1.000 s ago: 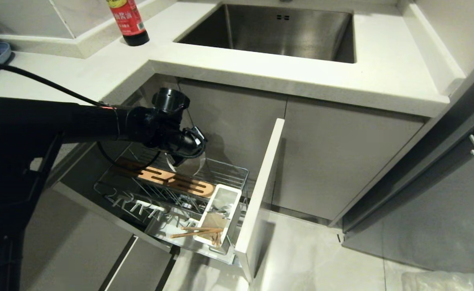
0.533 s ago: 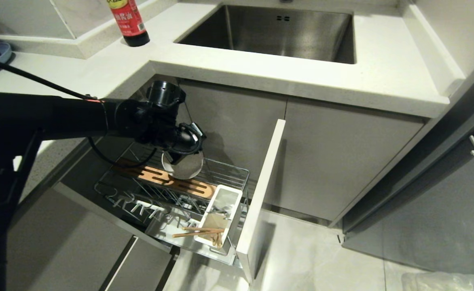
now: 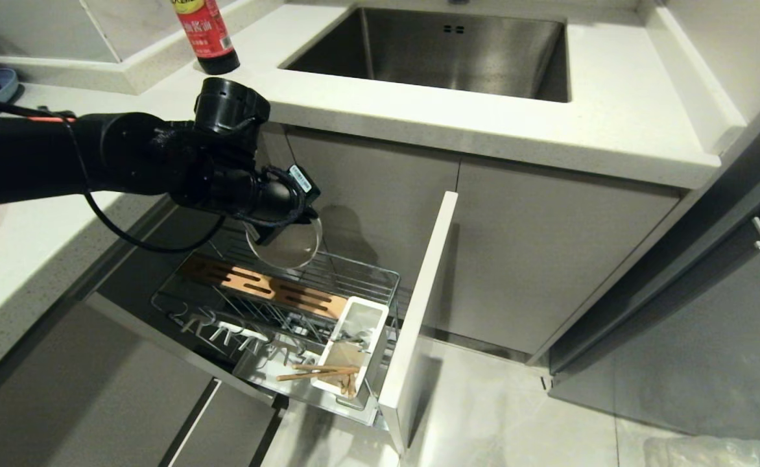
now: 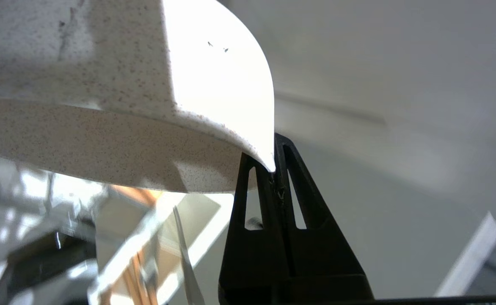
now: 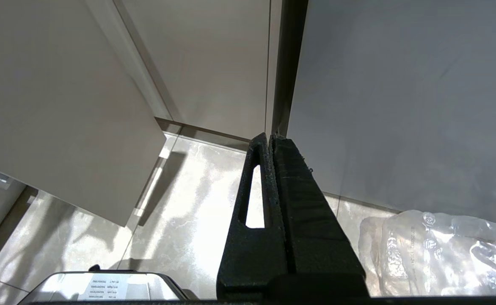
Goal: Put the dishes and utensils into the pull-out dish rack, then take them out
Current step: Take the bowl out of the cupboard
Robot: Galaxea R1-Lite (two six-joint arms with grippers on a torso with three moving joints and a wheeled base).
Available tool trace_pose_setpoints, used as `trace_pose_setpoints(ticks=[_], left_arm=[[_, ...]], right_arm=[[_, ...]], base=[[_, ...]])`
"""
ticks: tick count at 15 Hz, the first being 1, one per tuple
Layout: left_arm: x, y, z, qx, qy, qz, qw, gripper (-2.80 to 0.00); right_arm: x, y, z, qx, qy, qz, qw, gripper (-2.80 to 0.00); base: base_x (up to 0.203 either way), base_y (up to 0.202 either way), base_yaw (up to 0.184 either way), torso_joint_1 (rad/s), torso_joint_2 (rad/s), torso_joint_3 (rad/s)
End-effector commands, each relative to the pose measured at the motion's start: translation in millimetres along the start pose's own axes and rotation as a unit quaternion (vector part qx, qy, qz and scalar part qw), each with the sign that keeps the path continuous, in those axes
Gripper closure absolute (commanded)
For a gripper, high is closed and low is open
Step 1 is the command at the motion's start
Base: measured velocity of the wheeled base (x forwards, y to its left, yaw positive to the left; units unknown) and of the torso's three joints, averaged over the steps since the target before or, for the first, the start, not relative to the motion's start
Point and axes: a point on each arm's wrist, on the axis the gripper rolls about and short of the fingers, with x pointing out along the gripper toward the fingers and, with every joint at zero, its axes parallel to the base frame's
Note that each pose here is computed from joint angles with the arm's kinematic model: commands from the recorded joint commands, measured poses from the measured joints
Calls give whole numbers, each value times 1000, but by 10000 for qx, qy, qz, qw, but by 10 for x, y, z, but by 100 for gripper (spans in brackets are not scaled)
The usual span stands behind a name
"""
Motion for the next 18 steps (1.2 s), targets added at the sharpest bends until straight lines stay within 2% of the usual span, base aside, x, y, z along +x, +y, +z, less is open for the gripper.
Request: trace_pose_setpoints(ticks=[1,4,7,8,9,11,13,15,18], left_arm=[[-408,-106,-27,-7,-65,-256,9997,0],[-1034,-213,-179,106,39,-600,9981,0],[-1774,-203,-223,280,-172,-1049,9939,0],[-2020,-172,-223,462,-345,-1128,9919,0],[-2251,-124,-217,773,-603,-1110,9890,0],[-2601,-33,-192,1321,-1218,-926,9793,0],[-2899,62,-143,1616,-1910,-613,9663,0],[-3029,181,-58,1662,-2308,80,9587,0],[-3252,365,26,1531,-2629,1018,9472,0]], right_arm=[[1,0,-1,0,4,4,10000,0],[0,0,-1,0,0,3,10000,0],[0,0,-1,0,3,4,10000,0],[1,0,-1,0,7,4,10000,0],[0,0,-1,0,1,3,10000,0],[-1,0,2,0,-7,3,10000,0],[0,0,-1,0,3,4,10000,0],[1,0,-1,0,7,4,10000,0],[1,0,-1,0,4,4,10000,0]], base=[[0,0,0,0,0,0],[0,0,0,0,0,0],[0,0,0,0,0,0],[0,0,0,0,0,0],[0,0,0,0,0,0],[0,0,0,0,0,0],[0,0,0,0,0,0],[0,0,0,0,0,0],[0,0,0,0,0,0]])
